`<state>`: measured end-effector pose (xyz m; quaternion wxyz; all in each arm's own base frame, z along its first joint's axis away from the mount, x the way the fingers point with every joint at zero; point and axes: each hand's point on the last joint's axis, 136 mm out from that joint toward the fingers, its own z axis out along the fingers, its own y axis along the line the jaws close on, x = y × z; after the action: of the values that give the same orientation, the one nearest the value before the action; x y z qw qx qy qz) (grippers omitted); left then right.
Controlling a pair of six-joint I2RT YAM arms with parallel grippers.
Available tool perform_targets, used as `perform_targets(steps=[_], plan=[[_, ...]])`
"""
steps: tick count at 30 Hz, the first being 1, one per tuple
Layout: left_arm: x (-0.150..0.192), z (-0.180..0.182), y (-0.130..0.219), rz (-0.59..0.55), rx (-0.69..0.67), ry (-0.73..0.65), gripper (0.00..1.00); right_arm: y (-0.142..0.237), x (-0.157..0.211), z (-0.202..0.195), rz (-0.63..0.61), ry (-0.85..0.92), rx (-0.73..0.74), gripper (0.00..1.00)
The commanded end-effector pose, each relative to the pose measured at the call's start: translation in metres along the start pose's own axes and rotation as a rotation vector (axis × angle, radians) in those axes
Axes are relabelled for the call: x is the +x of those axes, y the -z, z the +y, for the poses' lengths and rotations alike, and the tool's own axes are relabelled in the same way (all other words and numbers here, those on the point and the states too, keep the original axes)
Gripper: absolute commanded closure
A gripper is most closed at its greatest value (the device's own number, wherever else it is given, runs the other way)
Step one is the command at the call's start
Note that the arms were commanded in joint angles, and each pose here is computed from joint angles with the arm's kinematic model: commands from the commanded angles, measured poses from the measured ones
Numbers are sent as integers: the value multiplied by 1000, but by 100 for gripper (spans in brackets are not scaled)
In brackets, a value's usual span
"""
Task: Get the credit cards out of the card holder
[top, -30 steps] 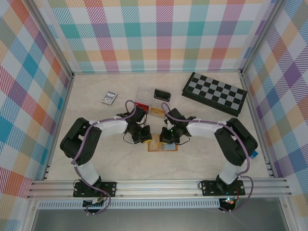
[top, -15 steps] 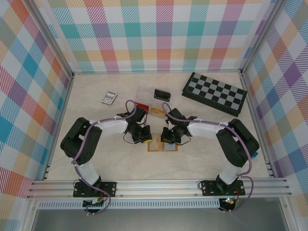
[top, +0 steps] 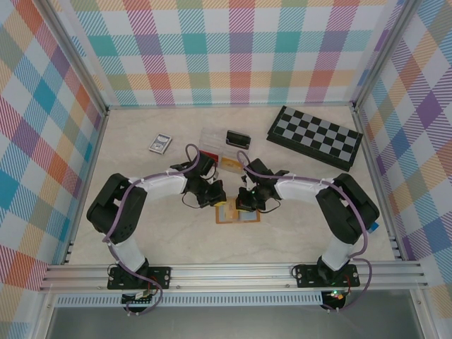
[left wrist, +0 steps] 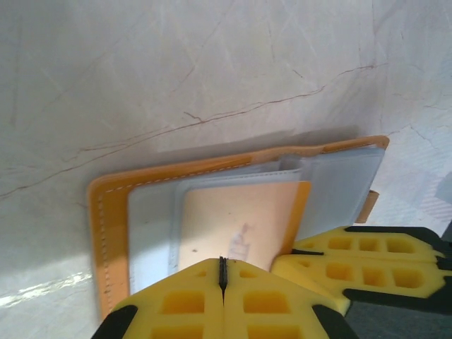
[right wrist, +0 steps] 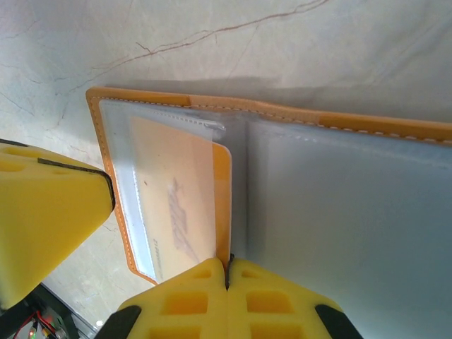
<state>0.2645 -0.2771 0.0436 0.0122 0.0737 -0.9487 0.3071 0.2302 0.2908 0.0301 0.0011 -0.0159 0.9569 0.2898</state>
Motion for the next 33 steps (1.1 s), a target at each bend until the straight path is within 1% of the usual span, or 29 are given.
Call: perform_targets(steps=[1,7,12,17,24,33], plan=[[2,-7,-7,27,17,-13,100,-5,3,-1,30,11,5,97],[5,14,-12,41,-73,0,100,-6,4,-2,33,15,7,97],[11,38,-16,59,-170,1,100,-5,5,-4,36,26,18,97],[15,52,-14,67,-227,-8,100,1,6,-6,29,48,29,97],[14,52,-13,67,-233,-27,100,8,7,-15,15,47,49,100],[13,52,-13,68,-236,-39,100,17,6,-17,-1,48,39,100]])
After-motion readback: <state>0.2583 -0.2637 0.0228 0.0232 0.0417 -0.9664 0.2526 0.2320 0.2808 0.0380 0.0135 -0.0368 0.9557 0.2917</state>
